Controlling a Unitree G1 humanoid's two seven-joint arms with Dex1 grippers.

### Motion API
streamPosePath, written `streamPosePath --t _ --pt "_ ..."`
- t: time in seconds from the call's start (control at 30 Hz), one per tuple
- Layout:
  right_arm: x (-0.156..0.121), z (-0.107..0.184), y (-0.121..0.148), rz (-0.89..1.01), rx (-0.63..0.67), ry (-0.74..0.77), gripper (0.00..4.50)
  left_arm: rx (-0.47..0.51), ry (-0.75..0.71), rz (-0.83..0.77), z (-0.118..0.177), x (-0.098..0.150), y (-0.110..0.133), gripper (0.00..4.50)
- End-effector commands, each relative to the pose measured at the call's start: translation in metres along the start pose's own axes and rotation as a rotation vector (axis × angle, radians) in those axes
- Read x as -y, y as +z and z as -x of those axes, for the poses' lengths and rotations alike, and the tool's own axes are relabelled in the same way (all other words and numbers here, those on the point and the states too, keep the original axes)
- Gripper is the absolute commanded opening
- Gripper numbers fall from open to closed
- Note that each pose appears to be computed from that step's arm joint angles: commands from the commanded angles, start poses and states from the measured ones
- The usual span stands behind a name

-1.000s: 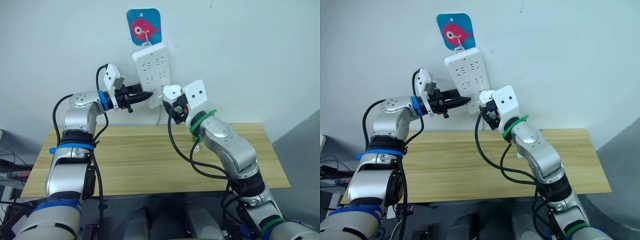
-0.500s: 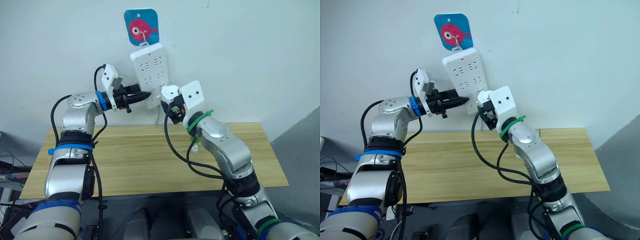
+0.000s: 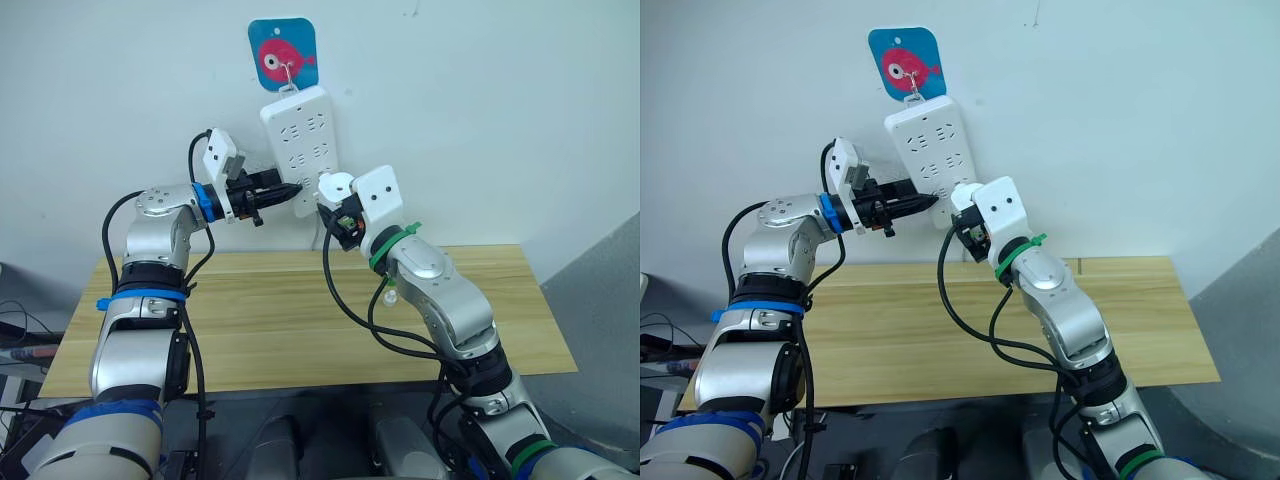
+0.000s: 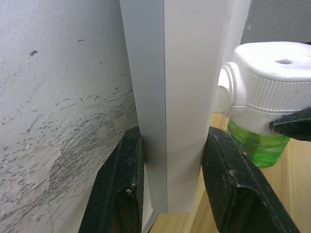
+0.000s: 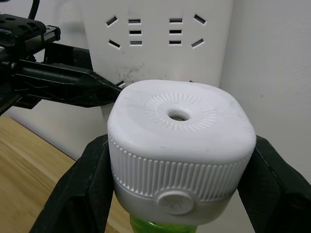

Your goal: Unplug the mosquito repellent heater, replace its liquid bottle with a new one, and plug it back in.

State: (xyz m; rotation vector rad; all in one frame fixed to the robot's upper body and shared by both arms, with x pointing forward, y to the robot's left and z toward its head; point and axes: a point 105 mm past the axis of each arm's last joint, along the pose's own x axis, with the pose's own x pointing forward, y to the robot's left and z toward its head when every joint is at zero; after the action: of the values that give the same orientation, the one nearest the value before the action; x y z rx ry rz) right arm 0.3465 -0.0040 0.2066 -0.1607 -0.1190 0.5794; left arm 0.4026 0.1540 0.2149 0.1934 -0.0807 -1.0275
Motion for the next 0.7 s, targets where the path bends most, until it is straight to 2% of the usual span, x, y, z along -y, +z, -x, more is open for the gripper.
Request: streamPosePath --t 0.03,0.7 --pt "-0.006 0.000 0.019 0.008 0.075 0.014 3.07 0.011 -0.039 -0.048 -0.009 0.008 0.009 1.29" --pt "-0.016 -0.023 0.010 -0.062 0.039 0.055 3.06 0.005 -0.062 -0.038 -0.008 0.013 0.007 1.29"
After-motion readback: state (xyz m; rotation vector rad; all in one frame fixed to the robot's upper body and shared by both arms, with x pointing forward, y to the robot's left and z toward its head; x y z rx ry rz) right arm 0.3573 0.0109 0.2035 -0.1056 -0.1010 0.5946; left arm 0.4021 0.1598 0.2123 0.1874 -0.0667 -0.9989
